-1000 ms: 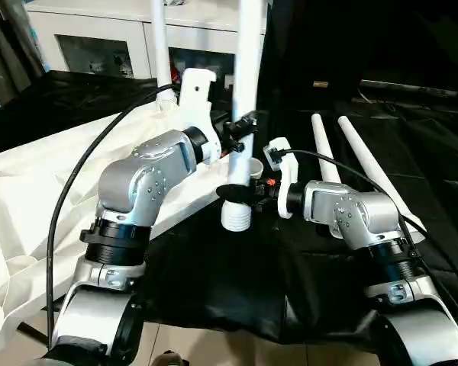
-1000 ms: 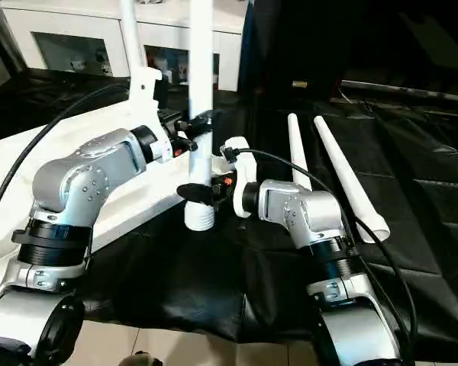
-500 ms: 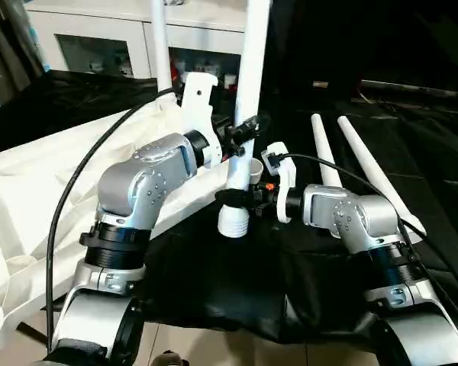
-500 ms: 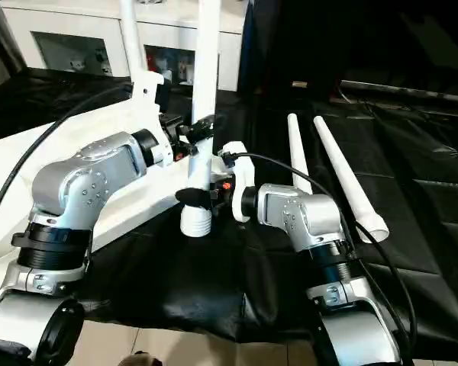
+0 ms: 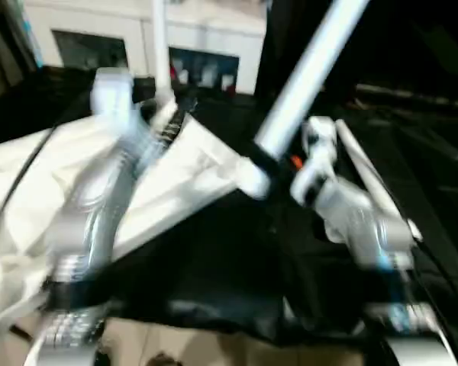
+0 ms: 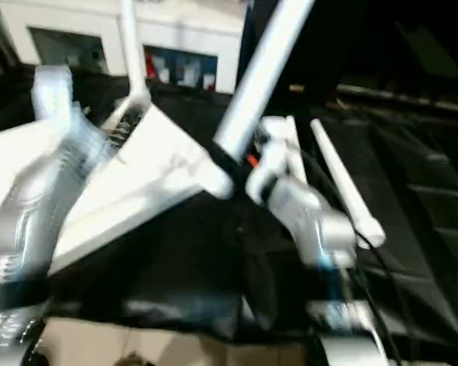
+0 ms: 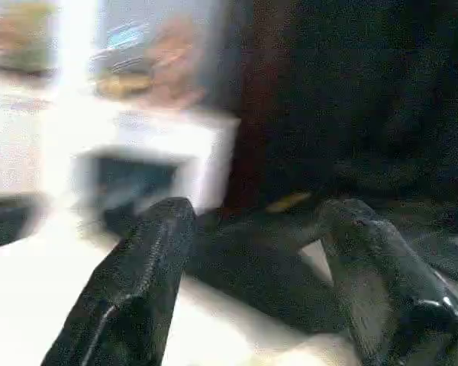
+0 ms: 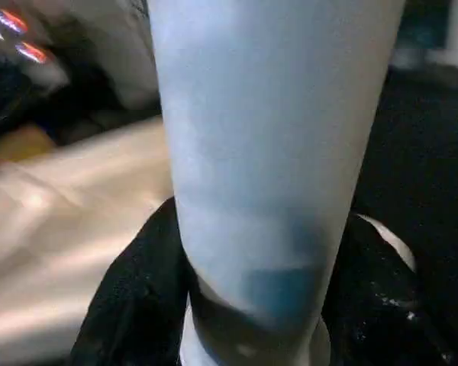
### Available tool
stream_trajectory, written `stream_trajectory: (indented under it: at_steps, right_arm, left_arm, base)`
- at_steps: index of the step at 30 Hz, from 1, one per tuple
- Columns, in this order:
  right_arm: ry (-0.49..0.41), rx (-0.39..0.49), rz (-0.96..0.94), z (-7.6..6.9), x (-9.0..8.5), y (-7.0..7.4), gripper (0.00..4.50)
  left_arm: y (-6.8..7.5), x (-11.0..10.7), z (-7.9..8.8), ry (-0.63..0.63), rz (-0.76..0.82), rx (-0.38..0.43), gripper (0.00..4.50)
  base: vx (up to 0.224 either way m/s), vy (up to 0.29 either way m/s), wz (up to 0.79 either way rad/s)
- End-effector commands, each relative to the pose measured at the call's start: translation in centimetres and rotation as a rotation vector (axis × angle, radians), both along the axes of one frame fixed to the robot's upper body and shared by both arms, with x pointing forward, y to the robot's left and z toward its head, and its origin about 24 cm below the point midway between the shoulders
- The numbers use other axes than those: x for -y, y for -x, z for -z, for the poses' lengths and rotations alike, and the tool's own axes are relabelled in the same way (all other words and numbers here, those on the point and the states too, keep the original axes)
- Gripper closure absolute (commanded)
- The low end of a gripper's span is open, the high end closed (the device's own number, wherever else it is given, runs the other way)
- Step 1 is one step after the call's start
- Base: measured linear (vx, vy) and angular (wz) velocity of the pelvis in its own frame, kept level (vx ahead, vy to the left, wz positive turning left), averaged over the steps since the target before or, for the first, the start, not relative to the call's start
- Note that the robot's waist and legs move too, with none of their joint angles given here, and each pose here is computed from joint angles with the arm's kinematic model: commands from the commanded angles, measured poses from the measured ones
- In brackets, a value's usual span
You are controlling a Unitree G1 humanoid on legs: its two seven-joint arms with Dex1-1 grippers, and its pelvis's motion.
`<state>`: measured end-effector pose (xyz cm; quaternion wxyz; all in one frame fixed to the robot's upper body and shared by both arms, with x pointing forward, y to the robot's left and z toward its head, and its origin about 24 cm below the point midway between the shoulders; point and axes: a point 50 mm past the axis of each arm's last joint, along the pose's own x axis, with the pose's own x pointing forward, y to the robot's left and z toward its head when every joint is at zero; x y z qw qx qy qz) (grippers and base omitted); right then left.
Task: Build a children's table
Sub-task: Insert table leg to table base
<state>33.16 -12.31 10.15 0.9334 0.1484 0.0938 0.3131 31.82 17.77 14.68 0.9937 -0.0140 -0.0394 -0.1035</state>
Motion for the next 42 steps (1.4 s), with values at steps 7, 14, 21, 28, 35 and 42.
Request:
stream_trajectory:
  at_steps: [7, 14, 21, 28, 35, 42]
  right_arm:
    - [0.139, 0.082, 0.179, 0.5, 2.6, 0.9, 2.58]
    - [0.276, 0.246, 0.254, 0.6, 4.4, 3.5, 2.58]
    - [0.241, 0.172, 0.318, 2.5, 5.6, 5.3, 2.58]
    - [0.189, 0.206, 0.355, 1.4, 5.5, 5.0, 2.58]
    - [0.117, 0.223, 0.385, 0.4, 4.1, 4.1, 2.58]
    - [0.091, 0.187, 0.357, 1.4, 3.3, 3.4, 2.58]
  left_arm:
    - [3.0, -1.2, 3.7, -0.074, -0.310, -0.054, 1.47]
    - [6.3, -1.6, 5.3, -0.162, -0.403, -0.013, 1.47]
    - [9.7, -1.8, 8.0, -0.164, -0.438, -0.106, 1.47]
    - [8.7, -2.4, 6.8, -0.206, -0.454, -0.015, 1.47]
    - [6.8, -3.5, 6.5, -0.129, -0.440, 0.000, 1.47]
    - [5.2, -3.4, 6.2, -0.097, -0.413, 0.026, 1.47]
  base:
    - [0.000, 0.000, 0.00]
    - [0.000, 0.000, 0.00]
    - [0.000, 0.000, 0.00]
    - [0.000, 0.000, 0.00]
    - [0.000, 0.000, 0.00]
    - [0.000, 0.000, 0.00]
